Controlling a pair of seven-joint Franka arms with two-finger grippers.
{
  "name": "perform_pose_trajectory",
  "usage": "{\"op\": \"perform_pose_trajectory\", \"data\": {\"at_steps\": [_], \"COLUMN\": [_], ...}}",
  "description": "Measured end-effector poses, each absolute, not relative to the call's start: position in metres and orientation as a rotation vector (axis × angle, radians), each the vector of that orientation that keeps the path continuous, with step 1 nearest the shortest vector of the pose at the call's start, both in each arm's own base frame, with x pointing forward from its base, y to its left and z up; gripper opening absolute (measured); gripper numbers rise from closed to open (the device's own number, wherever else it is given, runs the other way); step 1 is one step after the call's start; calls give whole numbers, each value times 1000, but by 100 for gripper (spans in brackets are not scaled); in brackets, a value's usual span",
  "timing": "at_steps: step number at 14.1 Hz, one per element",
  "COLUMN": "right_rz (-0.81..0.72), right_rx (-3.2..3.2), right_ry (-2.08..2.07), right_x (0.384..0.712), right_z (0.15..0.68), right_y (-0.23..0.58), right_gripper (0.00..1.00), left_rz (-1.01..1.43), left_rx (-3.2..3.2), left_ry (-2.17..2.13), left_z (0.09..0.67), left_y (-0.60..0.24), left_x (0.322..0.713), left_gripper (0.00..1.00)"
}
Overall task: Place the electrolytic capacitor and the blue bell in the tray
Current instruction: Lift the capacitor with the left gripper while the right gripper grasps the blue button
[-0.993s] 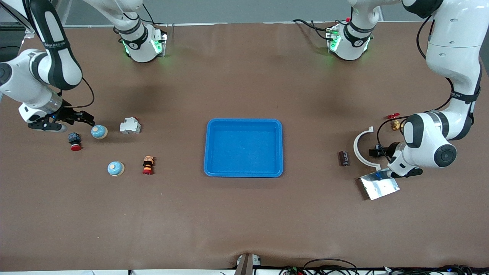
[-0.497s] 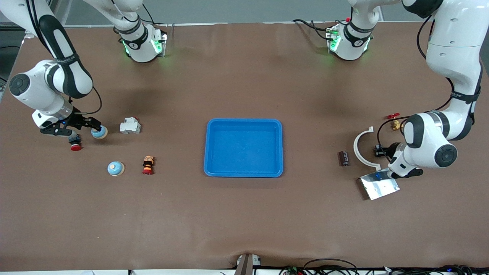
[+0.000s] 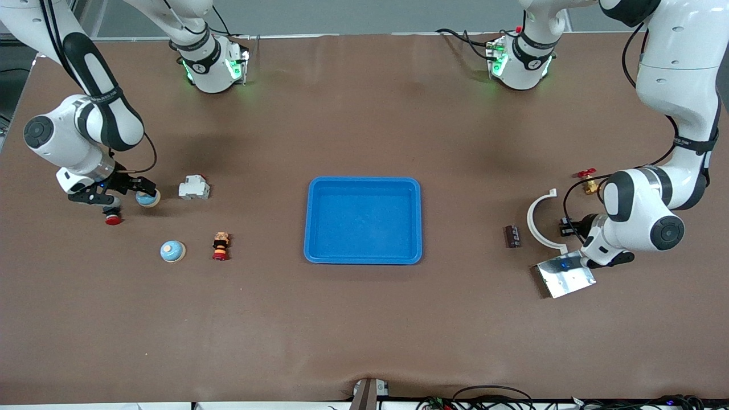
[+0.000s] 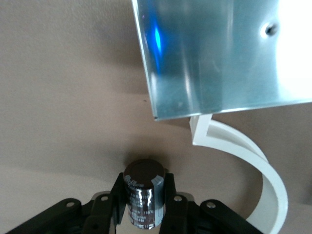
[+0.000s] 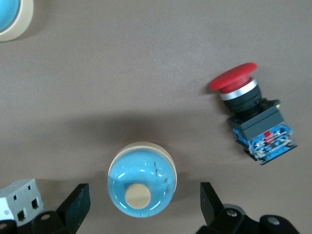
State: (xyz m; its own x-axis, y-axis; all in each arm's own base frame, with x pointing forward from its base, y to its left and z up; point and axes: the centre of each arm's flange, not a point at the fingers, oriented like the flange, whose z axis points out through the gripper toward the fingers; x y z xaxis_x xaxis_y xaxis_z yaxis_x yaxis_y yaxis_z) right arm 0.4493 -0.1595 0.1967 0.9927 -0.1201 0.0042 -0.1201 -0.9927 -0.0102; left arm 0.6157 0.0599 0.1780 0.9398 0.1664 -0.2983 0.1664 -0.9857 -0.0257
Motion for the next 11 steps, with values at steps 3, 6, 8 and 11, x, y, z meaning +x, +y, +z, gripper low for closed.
{"op": "perform_pose_trajectory", "data": {"at_steps": [3,6,8,11], "right_rz": [-21,-16,-14,-12], "right_rx": [-3126,-3127,-3127,-3126], "right_ry": [197,196,195,189], "right_x": [449,449,448,449], "right_z": [187,180,179,178], "right_y": [-158,-157,-157,-155], "right_gripper": [100,100,100,87], "left_rz": [417,450,492,511], "left_rx": [-3101,-3091,-3078,-3060], "left_ry": [-273,-292,-331,-430], "left_z": [206,255,296,339], "left_y": [58,50,35,-12], "left_x": [624,630,636,645], "left_gripper": [34,34,34,34]}}
